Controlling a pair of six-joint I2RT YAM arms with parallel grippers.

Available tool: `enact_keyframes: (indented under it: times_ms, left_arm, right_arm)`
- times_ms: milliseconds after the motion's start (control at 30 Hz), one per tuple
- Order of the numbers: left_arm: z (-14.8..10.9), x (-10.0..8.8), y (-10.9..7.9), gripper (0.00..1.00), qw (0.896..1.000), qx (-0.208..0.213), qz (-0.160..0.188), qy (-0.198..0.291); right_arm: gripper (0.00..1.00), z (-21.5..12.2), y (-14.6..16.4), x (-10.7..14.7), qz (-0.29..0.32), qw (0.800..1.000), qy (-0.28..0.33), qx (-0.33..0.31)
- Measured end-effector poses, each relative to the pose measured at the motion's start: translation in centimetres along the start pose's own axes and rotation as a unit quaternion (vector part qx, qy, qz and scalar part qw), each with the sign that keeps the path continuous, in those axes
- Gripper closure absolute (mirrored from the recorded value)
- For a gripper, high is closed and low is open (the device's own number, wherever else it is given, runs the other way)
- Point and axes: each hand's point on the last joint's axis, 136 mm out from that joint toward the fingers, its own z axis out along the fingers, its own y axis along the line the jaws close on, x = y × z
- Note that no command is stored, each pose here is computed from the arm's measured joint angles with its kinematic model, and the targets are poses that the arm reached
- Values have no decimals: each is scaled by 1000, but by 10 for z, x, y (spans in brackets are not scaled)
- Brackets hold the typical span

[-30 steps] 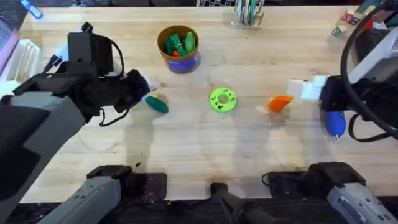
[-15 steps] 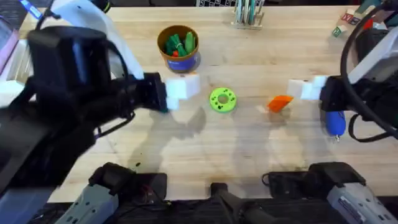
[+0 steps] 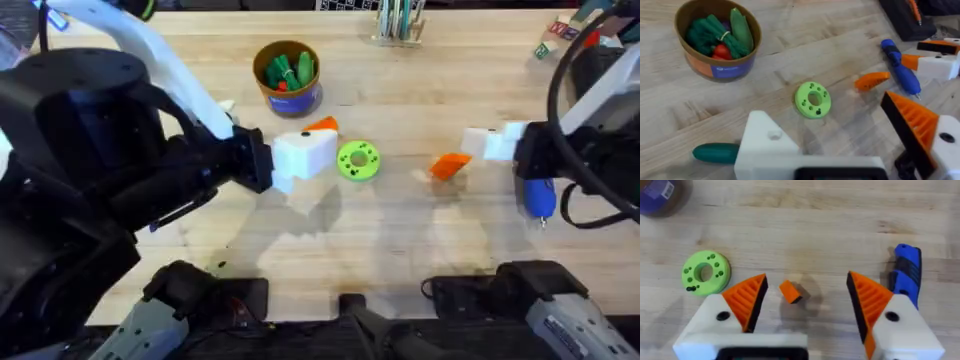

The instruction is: Pick up the gripper from the table and insert it into the empty holder that is missing its gripper. Then pick up a screw, insert it into the mounting hole, and use the screwdriver to tighten it. Finally, clean up the table by picking up the vegetable and placing it into the bucket.

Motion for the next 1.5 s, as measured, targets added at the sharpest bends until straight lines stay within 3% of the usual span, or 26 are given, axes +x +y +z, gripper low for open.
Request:
enact_keyframes:
  times_ms: [67, 300, 333, 467, 700, 767, 1000, 1500]
  left_arm:
    - [0, 3, 3, 13, 1000, -7, 12, 5]
    - [-1, -6, 2, 13, 992, -8, 121, -24]
    - [-7, -2, 2, 12, 987, -3, 149, -63]
    - [-17, 11, 3, 13, 973, 8, 182, -142]
    - [-12, 27, 9, 14, 943, 24, 216, -251]
    - [-4, 33, 13, 16, 940, 26, 220, -262]
    - [18, 66, 33, 14, 960, 12, 197, -199]
    - [17, 64, 37, 13, 960, 5, 194, -202]
  right_arm:
    - [37, 0, 0, 0, 0, 1000, 0, 0]
    - [37, 0, 0, 0, 0, 1000, 0, 0]
    - [37, 0, 0, 0, 0, 1000, 0, 0]
    - [38, 0, 0, 0, 0, 1000, 0, 0]
    - [37, 0, 0, 0, 0, 1000, 0, 0]
    - [37, 0, 0, 0, 0, 1000, 0, 0]
    - [37, 0, 0, 0, 0, 1000, 0, 0]
    - [37, 0, 0, 0, 0, 1000, 0, 0]
